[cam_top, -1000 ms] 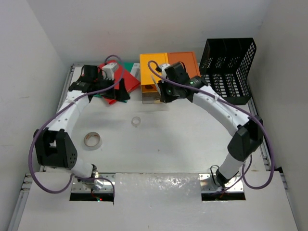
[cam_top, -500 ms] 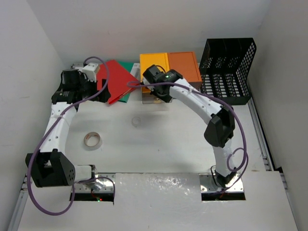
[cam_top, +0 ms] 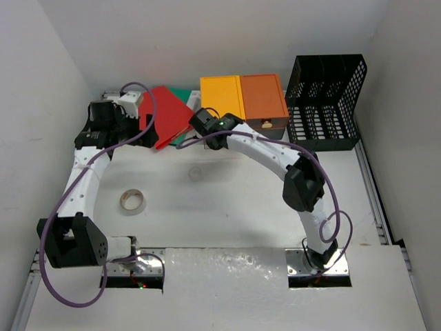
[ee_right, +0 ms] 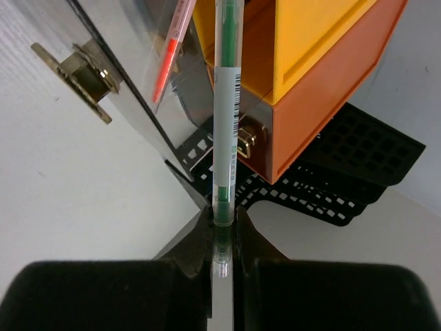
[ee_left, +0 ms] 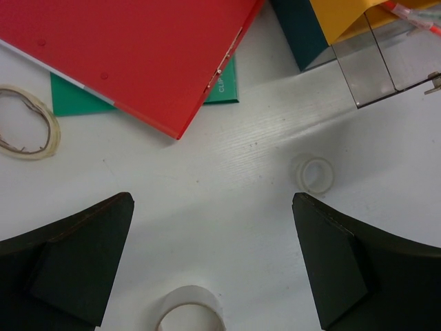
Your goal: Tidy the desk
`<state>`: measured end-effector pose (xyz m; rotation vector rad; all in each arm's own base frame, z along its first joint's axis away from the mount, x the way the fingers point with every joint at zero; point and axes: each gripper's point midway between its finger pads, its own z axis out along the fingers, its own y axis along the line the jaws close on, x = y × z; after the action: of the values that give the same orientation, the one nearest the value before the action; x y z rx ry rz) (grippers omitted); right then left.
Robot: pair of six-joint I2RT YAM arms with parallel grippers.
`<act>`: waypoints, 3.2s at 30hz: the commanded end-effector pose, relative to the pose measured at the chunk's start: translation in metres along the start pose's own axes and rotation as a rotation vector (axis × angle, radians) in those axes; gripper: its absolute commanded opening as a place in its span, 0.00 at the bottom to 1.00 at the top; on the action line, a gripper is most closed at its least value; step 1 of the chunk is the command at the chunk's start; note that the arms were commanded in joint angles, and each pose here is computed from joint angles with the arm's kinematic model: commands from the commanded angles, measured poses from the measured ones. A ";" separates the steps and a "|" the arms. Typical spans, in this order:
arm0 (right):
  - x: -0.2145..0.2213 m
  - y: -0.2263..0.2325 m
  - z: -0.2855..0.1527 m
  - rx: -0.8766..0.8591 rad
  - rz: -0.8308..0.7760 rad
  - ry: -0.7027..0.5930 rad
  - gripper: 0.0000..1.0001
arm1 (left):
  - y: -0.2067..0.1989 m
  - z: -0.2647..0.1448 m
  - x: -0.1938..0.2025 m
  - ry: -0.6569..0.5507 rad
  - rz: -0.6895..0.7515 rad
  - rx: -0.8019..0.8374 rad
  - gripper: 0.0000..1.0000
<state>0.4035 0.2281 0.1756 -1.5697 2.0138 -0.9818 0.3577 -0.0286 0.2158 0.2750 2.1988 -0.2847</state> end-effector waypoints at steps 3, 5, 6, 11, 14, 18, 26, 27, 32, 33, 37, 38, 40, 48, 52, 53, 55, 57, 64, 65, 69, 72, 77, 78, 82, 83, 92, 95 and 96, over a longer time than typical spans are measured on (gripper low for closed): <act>-0.020 -0.021 -0.001 0.109 -0.040 -0.007 0.01 | 0.001 -0.002 -0.007 -0.032 0.028 -0.009 1.00; -0.021 -0.022 0.003 0.127 -0.070 0.015 0.09 | 0.000 -0.002 -0.006 -0.030 0.034 -0.002 1.00; -0.023 -0.018 0.008 0.123 -0.087 0.023 0.11 | 0.000 -0.003 -0.008 -0.033 0.035 -0.003 1.00; -0.031 -0.014 0.017 0.122 -0.074 0.007 0.33 | 0.002 -0.006 -0.005 -0.028 0.049 -0.016 1.00; -0.036 -0.022 0.014 0.135 -0.034 -0.021 0.48 | 0.002 -0.006 -0.002 -0.025 0.053 -0.019 1.00; -0.035 -0.044 0.004 0.196 0.020 -0.022 0.49 | -0.003 -0.006 0.000 -0.019 0.052 0.007 1.00; -0.014 -0.102 -0.063 0.279 0.410 -0.216 0.62 | 0.006 -0.008 -0.004 -0.028 0.069 -0.043 1.00; -0.016 -0.102 -0.069 0.239 0.463 -0.285 0.66 | 0.010 -0.009 -0.002 -0.023 0.068 -0.065 1.00; -0.012 -0.039 -0.089 -0.029 0.670 -0.578 0.75 | 0.020 -0.010 0.009 -0.005 0.084 -0.123 1.00; -0.010 -0.052 -0.114 -0.022 0.758 -0.725 0.77 | 0.022 -0.011 0.012 -0.003 0.097 -0.135 1.00; -0.016 0.025 -0.094 -0.315 0.935 -0.803 0.13 | 0.038 -0.012 0.038 0.075 0.141 -0.213 1.00; -0.019 0.033 -0.092 -0.359 0.937 -0.808 0.02 | 0.040 -0.016 0.039 0.071 0.153 -0.232 1.00; -0.025 0.056 -0.077 -0.430 0.898 -0.764 0.00 | 0.044 -0.019 0.043 0.066 0.187 -0.254 1.00; -0.045 0.083 -0.009 -0.520 0.833 -0.636 0.00 | 0.018 -0.028 0.031 -0.049 0.208 -0.154 1.00; -0.056 0.073 0.022 -0.450 0.816 -0.612 0.00 | 0.022 -0.020 0.037 -0.018 0.181 -0.158 1.00; -0.061 0.071 0.029 -0.433 0.824 -0.615 0.00 | 0.022 -0.016 0.040 -0.008 0.176 -0.148 1.00; -0.063 0.052 0.037 -0.378 0.845 -0.605 0.00 | 0.018 -0.012 0.045 0.011 0.166 -0.121 1.00; -0.062 0.043 0.047 -0.343 0.863 -0.584 0.00 | 0.018 -0.009 0.051 0.034 0.160 -0.113 1.00; -0.063 0.017 0.074 -0.278 0.918 -0.573 0.00 | 0.019 0.000 0.064 0.089 0.145 -0.099 1.00; -0.064 0.007 0.077 -0.259 0.935 -0.581 0.00 | 0.019 0.000 0.065 0.095 0.145 -0.098 1.00; -0.067 -0.005 0.097 -0.245 0.965 -0.576 0.00 | 0.015 0.001 0.068 0.106 0.152 -0.064 1.00; -0.070 -0.016 0.103 -0.246 1.049 -0.589 0.00 | 0.014 0.002 0.070 0.111 0.155 -0.058 1.00; -0.075 -0.026 0.101 -0.231 1.162 -0.630 0.00 | 0.016 0.002 0.072 0.116 0.156 -0.068 1.00; -0.070 -0.031 0.104 -0.193 1.183 -0.618 0.00 | 0.015 0.001 0.073 0.118 0.155 -0.067 1.00; -0.067 -0.037 0.103 -0.171 1.198 -0.624 0.00 | 0.015 0.001 0.074 0.121 0.153 -0.068 1.00; -0.068 -0.034 0.101 -0.187 1.195 -0.623 0.00 | 0.016 0.002 0.073 0.120 0.154 -0.070 1.00; -0.008 0.016 0.089 -0.149 1.443 -0.549 0.50 | 0.014 0.000 0.072 0.113 0.161 -0.061 1.00; 0.004 0.015 0.096 -0.080 1.501 -0.516 0.76 | 0.016 0.001 0.071 0.116 0.157 -0.073 1.00; 0.002 0.014 0.098 -0.077 1.493 -0.509 0.77 | 0.016 0.000 0.070 0.112 0.157 -0.075 1.00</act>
<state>0.4337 0.2013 0.0626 -0.1728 2.1910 0.0793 0.3173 -0.0066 0.1514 0.4155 2.3138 -0.1082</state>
